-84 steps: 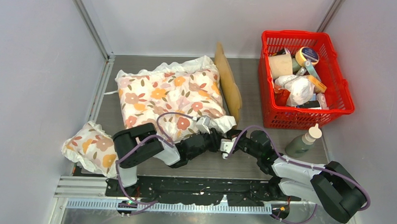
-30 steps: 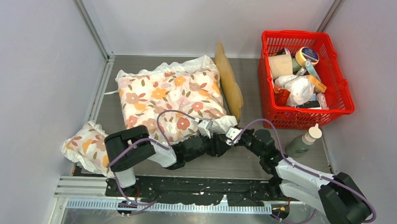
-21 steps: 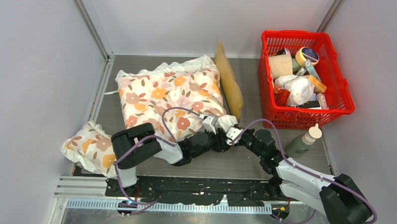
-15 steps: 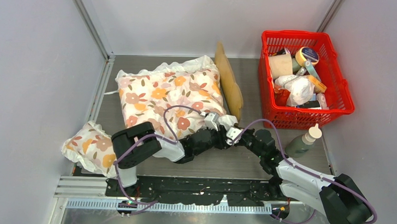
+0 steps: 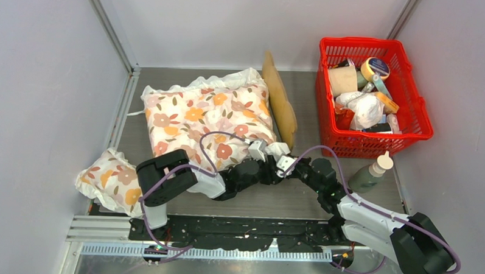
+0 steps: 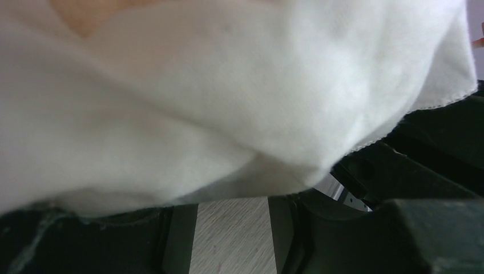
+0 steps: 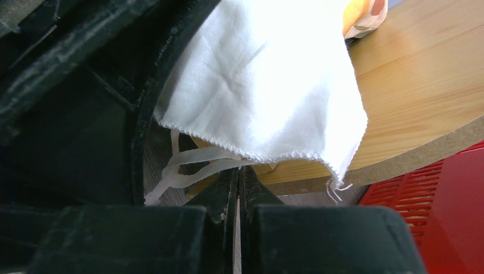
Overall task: Set up the pet bed
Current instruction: Tie the ropes to the bed frame.
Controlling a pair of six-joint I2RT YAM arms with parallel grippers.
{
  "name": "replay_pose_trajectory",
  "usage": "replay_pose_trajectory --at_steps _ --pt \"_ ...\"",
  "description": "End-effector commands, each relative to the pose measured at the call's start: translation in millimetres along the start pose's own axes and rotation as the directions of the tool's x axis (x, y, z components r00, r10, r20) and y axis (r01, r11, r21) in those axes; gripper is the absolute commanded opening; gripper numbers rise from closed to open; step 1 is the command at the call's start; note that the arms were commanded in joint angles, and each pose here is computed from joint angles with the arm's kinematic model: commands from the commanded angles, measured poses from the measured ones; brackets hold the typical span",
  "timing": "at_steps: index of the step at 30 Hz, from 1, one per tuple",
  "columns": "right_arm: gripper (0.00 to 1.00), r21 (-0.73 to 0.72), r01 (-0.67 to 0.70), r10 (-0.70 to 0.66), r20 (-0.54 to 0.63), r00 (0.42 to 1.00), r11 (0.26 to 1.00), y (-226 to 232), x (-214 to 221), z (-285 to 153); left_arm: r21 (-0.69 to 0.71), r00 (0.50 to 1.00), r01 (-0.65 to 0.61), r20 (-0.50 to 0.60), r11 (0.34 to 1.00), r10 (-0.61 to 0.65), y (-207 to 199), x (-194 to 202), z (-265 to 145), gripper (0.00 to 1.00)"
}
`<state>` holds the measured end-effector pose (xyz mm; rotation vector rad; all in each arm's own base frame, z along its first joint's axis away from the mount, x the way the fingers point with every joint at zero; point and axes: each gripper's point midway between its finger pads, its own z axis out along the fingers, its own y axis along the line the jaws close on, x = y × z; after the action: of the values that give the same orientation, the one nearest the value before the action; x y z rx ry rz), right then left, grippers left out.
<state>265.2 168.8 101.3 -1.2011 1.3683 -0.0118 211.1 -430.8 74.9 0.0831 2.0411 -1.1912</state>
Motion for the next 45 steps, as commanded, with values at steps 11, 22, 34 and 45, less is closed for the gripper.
replay_pose_trajectory --at_steps 11,22,34,45 --pt "0.05 0.084 0.003 -0.007 0.04 0.999 0.996 -22 -12 -1 -0.103 0.997 0.054 0.06 0.993 -0.048 13 -18 12 0.46" --pt "0.05 0.072 -0.002 -0.001 0.042 0.999 0.997 -19 -11 0 -0.087 0.994 0.073 0.082 0.994 -0.066 11 -24 19 0.42" --pt "0.05 0.088 -0.005 0.009 -0.042 0.999 0.996 -21 5 2 -0.052 0.996 0.067 0.064 0.996 -0.064 10 -23 -6 0.0" --pt "0.05 0.142 -0.048 0.069 -0.148 0.987 0.989 -26 27 -3 -0.049 0.999 0.032 0.024 0.998 -0.031 7 -21 -18 0.0"
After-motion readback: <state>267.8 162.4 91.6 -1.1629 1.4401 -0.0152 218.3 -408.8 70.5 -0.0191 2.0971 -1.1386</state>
